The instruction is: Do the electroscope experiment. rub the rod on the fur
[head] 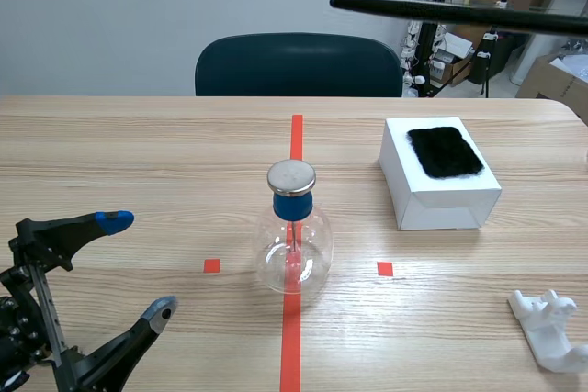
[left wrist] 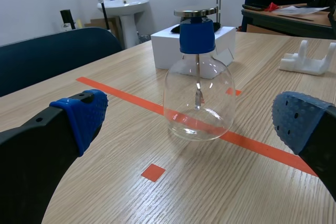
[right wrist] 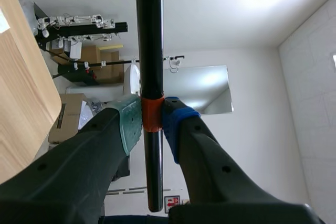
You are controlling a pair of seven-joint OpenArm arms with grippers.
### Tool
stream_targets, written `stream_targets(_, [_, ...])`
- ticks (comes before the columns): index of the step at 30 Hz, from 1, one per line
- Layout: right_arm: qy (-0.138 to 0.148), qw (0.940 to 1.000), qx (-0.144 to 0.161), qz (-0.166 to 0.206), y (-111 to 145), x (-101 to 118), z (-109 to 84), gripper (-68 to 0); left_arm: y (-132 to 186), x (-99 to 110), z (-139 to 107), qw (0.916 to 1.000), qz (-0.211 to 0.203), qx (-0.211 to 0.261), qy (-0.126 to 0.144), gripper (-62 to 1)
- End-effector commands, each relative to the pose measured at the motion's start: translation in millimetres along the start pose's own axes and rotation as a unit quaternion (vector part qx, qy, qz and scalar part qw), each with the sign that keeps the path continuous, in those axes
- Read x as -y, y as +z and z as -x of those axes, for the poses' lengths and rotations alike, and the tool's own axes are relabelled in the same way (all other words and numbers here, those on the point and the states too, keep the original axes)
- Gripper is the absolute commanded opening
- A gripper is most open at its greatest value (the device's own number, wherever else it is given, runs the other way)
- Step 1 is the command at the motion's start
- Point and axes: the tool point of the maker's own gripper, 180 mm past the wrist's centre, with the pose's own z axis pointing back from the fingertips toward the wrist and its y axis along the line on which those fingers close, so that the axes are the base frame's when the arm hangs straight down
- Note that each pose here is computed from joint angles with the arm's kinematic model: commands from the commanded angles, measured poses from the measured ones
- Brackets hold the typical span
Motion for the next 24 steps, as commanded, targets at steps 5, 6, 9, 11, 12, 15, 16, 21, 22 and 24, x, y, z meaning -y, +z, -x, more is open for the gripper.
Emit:
stream_targets(5, [-0.001,0.9991,0.038,0.020,29.5,8.5,-25.0,-66.9,-1.5,-4.8,-7.4,0.9999,-0.004,0.015,-0.007,1.4])
stream_targets(6, [0.001,0.9988,0.045,0.021,34.6,8.2,-29.0,-66.9,-1.5,-4.8,-7.4,0.9999,-0.004,0.015,-0.007,1.4])
stream_targets(9, [0.004,0.9980,0.059,0.021,49.2,7.3,-38.9,-66.9,-1.5,-4.8,-7.5,0.9999,-0.004,0.015,-0.007,1.4])
stream_targets(11, [0.003,0.9975,0.068,0.021,58.0,7.4,-45.3,-66.9,-1.5,-4.8,-7.4,0.9999,-0.004,0.015,-0.007,1.4])
stream_targets(12, [0.002,0.9973,0.071,0.019,61.5,6.8,-47.9,-66.9,-1.5,-4.8,-7.4,0.9999,-0.004,0.015,-0.007,1.4])
stream_targets(15, [-0.002,0.9970,0.077,0.007,71.7,3.3,-54.3,-66.9,-1.5,-4.8,-7.4,0.9999,-0.004,0.015,-0.007,1.4])
stream_targets(16, [-0.003,0.9969,0.078,0.002,74.3,1.8,-55.8,-66.9,-1.5,-4.8,-7.4,0.9999,-0.004,0.015,-0.007,1.4])
stream_targets(21, [-0.003,0.9971,0.074,-0.014,80.5,-3.1,-57.7,-66.9,-1.5,-4.8,-7.5,0.9999,-0.004,0.015,-0.007,1.4])
stream_targets(22, [-0.004,0.9972,0.073,-0.014,80.5,-3.2,-57.5,-66.9,-1.5,-4.8,-7.4,0.9999,-0.004,0.015,-0.007,1.4])
stream_targets(24, [-0.004,0.9972,0.073,-0.014,80.4,-3.2,-57.4,-66.9,-1.5,-4.8,-7.4,0.9999,-0.004,0.015,-0.007,1.4])
